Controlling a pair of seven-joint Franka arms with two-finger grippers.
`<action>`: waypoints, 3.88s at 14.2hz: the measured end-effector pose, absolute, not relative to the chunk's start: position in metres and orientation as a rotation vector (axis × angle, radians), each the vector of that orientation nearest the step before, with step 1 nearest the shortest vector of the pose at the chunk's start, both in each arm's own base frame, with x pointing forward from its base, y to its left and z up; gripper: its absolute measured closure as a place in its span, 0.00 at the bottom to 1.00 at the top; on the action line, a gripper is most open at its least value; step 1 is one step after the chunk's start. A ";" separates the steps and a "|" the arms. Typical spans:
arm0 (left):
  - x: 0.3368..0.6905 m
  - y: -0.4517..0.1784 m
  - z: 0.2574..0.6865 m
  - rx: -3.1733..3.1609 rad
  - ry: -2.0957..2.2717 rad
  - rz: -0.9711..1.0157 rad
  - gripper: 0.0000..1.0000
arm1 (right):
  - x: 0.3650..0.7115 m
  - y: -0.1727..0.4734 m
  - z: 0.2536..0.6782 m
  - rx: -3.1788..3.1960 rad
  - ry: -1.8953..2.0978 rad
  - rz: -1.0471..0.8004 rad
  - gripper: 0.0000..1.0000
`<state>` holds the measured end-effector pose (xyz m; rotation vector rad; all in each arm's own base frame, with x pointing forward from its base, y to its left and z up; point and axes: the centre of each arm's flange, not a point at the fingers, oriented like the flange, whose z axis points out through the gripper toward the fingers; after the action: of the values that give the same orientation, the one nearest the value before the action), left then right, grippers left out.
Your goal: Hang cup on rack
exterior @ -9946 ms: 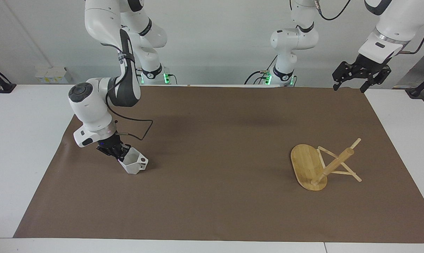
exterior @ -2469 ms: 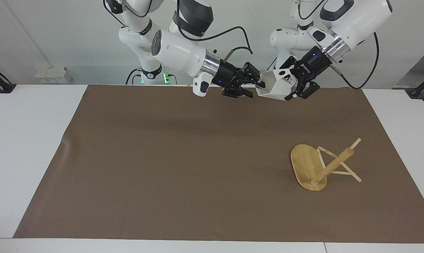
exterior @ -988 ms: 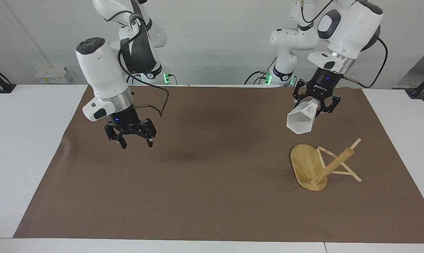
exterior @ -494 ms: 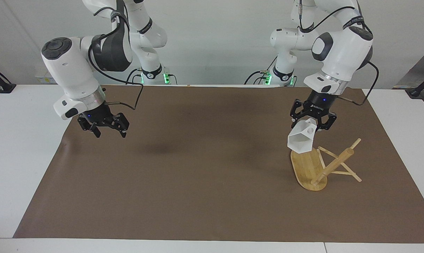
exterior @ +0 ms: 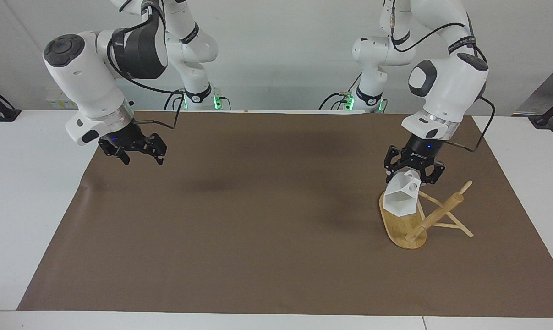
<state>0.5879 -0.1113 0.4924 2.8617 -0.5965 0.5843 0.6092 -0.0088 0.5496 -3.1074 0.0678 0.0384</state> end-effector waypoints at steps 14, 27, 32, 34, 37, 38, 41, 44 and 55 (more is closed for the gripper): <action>0.605 -0.083 0.464 2.898 -0.246 0.560 0.27 | 0.567 -0.028 0.621 -3.114 0.123 0.142 0.00; 0.605 -0.083 0.465 2.885 -0.041 0.536 0.00 | 0.568 -0.033 0.614 -3.116 0.123 0.137 0.00; 0.603 -0.066 0.505 2.906 -0.047 0.407 0.00 | 0.570 -0.033 0.614 -3.118 0.083 0.119 0.00; 0.591 -0.056 0.544 2.948 -0.084 0.364 0.00 | 0.570 -0.033 0.614 -3.118 0.084 0.119 0.00; 0.557 -0.051 0.591 3.019 -0.148 0.296 0.00 | 0.570 -0.034 0.615 -3.118 0.093 0.115 0.00; 0.546 -0.052 0.605 3.047 -0.176 0.264 0.00 | 0.570 -0.035 0.615 -3.118 0.099 0.112 0.00; 0.528 -0.058 0.637 3.084 -0.220 0.171 0.00 | 0.570 -0.036 0.615 -3.118 0.109 0.110 0.00; 0.526 -0.058 0.653 3.083 -0.224 0.180 0.00 | 0.570 -0.036 0.614 -3.118 0.109 0.111 0.00; 0.528 -0.047 0.666 3.139 -0.211 0.078 0.00 | 0.570 -0.036 0.613 -3.118 0.109 0.116 0.00</action>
<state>0.5282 -0.0470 0.6663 3.1393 -0.2111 0.0782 0.5700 -0.0360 0.6128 -3.1177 0.1093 0.1159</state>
